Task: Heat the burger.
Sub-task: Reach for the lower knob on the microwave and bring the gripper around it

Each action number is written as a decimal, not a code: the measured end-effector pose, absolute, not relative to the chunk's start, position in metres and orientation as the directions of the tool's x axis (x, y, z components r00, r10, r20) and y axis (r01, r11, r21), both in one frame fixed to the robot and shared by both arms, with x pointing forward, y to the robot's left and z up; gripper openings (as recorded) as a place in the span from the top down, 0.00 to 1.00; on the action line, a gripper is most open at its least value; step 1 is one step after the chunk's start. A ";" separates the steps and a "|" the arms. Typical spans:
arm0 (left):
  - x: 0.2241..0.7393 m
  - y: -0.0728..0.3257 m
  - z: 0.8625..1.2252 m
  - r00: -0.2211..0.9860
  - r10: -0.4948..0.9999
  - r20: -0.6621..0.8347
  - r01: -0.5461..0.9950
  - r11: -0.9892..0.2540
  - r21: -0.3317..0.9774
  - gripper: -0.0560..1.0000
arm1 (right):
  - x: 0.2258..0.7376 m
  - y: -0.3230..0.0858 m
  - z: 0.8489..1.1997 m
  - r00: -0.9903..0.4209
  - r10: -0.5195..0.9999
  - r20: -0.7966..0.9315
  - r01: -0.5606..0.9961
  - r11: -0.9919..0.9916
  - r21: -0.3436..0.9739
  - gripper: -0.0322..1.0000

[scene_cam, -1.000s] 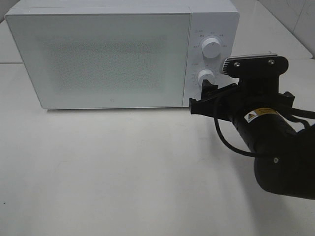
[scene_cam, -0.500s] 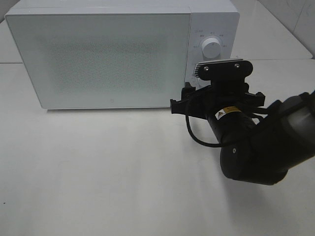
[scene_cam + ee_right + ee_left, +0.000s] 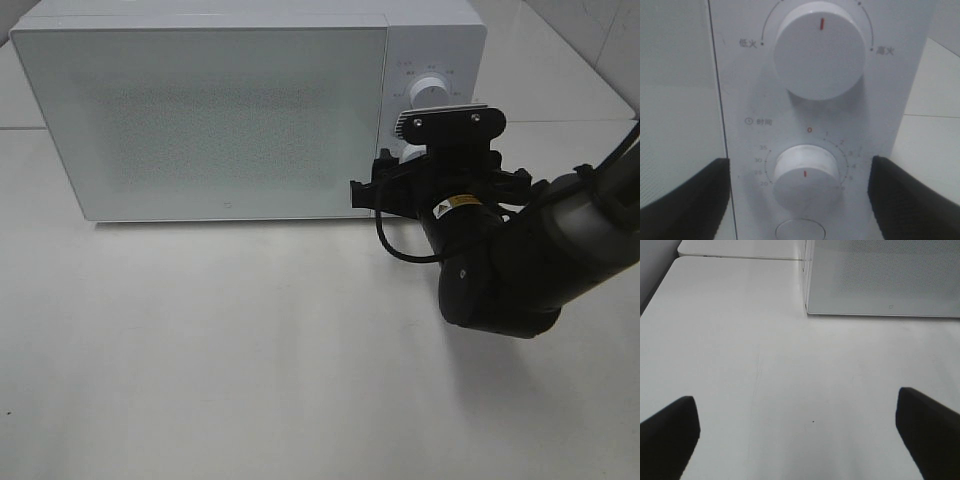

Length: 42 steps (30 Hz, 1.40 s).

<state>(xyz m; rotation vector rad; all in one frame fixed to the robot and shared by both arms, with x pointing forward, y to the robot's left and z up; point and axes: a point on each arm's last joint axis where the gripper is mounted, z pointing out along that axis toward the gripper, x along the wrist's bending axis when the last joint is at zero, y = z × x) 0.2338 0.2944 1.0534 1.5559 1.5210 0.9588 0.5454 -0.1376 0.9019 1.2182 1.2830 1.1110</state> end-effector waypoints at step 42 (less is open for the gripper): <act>0.234 0.294 1.053 0.015 1.000 0.012 0.442 -0.017 0.897 0.01 | 0.560 -0.139 0.893 0.059 0.998 -0.016 0.076 0.012 0.997 0.53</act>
